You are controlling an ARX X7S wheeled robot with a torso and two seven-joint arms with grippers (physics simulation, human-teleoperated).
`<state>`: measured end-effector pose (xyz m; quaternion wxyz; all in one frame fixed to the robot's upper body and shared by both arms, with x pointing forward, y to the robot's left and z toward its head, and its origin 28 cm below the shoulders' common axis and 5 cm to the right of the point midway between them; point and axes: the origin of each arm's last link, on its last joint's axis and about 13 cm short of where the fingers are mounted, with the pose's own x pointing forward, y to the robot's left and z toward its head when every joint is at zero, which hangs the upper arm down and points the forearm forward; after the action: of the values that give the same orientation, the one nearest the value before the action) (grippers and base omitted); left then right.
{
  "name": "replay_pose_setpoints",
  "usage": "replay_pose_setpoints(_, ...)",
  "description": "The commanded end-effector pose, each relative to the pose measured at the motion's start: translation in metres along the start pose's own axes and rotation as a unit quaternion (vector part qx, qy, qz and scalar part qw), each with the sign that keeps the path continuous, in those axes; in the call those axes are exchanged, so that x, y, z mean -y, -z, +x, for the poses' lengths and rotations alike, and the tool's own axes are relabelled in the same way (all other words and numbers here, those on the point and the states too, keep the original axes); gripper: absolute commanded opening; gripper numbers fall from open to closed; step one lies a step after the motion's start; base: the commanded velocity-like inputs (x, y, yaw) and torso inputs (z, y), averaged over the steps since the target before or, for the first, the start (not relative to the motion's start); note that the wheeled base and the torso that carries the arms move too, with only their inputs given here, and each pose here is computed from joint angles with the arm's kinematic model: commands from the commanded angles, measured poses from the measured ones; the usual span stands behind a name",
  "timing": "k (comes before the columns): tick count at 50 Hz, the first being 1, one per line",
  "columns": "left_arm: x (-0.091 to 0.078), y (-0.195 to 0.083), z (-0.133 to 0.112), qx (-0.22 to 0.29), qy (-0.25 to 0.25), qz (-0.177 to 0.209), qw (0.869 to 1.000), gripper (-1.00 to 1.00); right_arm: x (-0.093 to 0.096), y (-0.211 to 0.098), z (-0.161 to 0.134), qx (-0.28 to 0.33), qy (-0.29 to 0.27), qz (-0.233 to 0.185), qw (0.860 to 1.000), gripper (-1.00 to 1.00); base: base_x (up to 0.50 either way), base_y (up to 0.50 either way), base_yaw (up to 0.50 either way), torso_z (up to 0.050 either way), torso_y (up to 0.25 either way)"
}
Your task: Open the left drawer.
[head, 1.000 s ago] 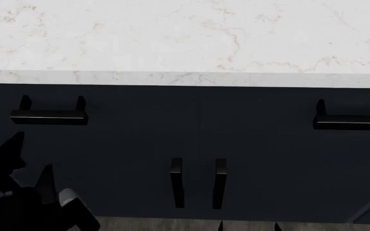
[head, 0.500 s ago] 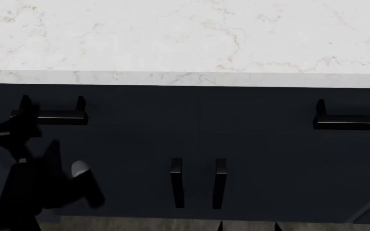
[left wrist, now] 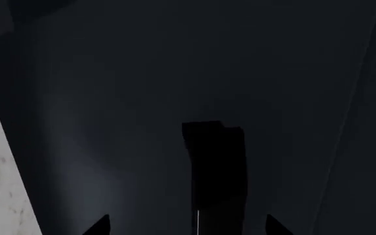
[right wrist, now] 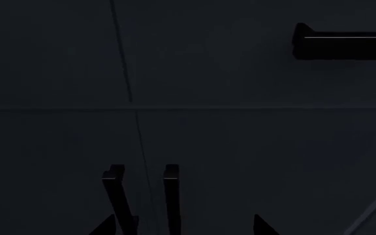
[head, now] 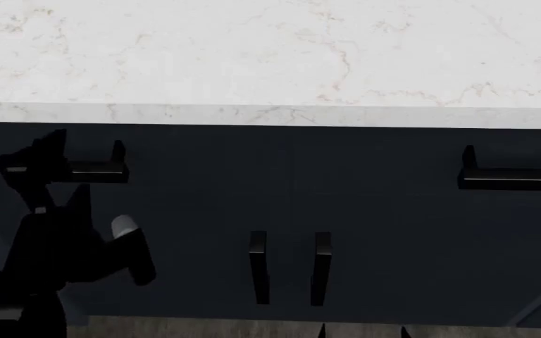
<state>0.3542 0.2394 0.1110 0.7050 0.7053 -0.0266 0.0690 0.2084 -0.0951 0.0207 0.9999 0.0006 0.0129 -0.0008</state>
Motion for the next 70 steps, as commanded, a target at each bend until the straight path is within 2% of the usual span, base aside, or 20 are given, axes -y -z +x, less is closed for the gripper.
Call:
replay_pose_setpoints(1,-0.002,-0.004,0.011,0.007,-0.004,0.023,1.0,1.0,0.0,-0.001,-0.001,0.002,0.002,0.002,1.0,1.0,0.0,0.0,0.0,0.0,0.0)
replay_pose_setpoints(2,0.0,-0.002,0.014,0.008,-0.003,0.036,0.999,1.0,0.001,0.0,-0.001,0.003,0.002,0.002,1.0,1.0,0.0,0.0,0.0,0.0,0.0)
replay_pose_setpoints(3,-0.003,-0.002,0.018,0.007,-0.003,0.028,1.0,1.0,0.0,0.0,0.0,0.003,0.001,0.001,1.0,1.0,0.0,0.0,0.0,0.0,0.0)
replay_pose_setpoints(4,0.0,-0.001,0.021,0.004,0.004,0.052,0.999,1.0,0.0,-0.001,-0.001,0.004,0.0,-0.001,1.0,1.0,0.0,0.0,0.0,0.0,0.0)
replay_pose_setpoints(5,0.001,-0.001,0.022,0.007,0.004,0.047,0.999,1.0,0.0,-0.002,-0.002,0.004,0.0,0.0,1.0,1.0,0.0,0.0,0.0,0.0,0.0)
replay_pose_setpoints(6,0.002,-0.001,0.024,0.016,0.006,0.065,0.998,1.0,0.0,-0.003,-0.002,0.004,0.0,0.0,1.0,1.0,0.0,0.0,0.0,0.0,0.0)
replay_pose_setpoints(9,0.002,-0.001,0.026,0.014,0.01,0.069,0.997,1.0,0.0,-0.002,-0.002,0.004,0.0,0.0,1.0,1.0,0.0,0.0,0.0,0.0,0.0)
replay_pose_setpoints(18,0.019,0.014,0.039,0.002,0.011,0.079,0.997,1.0,0.001,-0.001,-0.002,0.005,0.0,-0.005,1.0,1.0,0.0,0.0,0.0,0.0,0.0)
replay_pose_setpoints(24,0.022,0.017,0.037,-0.012,0.012,0.085,0.996,1.0,0.001,-0.001,-0.002,0.006,0.001,-0.008,1.0,1.0,0.02,0.0,-0.01,0.0,0.0)
replay_pose_setpoints(27,0.018,0.013,0.039,-0.02,0.012,0.09,0.996,1.0,0.001,-0.003,-0.002,0.006,0.001,-0.011,1.0,1.0,0.02,0.0,-0.01,0.0,-0.005)
replay_pose_setpoints(28,0.015,0.012,0.041,-0.023,0.011,0.084,0.996,-1.0,0.001,-0.003,-0.003,0.007,0.003,-0.01,1.0,1.0,0.02,0.0,-0.01,0.0,0.0)
replay_pose_setpoints(45,0.012,0.004,0.04,-0.014,0.009,0.073,0.997,-1.0,0.0,-0.002,-0.002,0.006,0.001,-0.012,1.0,1.0,0.02,0.0,-0.01,-0.002,0.0)
replay_pose_setpoints(59,0.013,0.003,0.005,-0.015,0.003,0.03,0.999,-1.0,0.0,0.002,0.0,0.0,0.003,-0.012,1.0,1.0,0.0,0.0,0.0,-0.001,0.0)
replay_pose_setpoints(70,0.012,0.006,-0.008,-0.018,-0.004,0.029,0.999,-1.0,0.0,0.001,0.0,-0.001,0.003,-0.013,1.0,1.0,0.0,0.0,0.0,0.0,0.0)
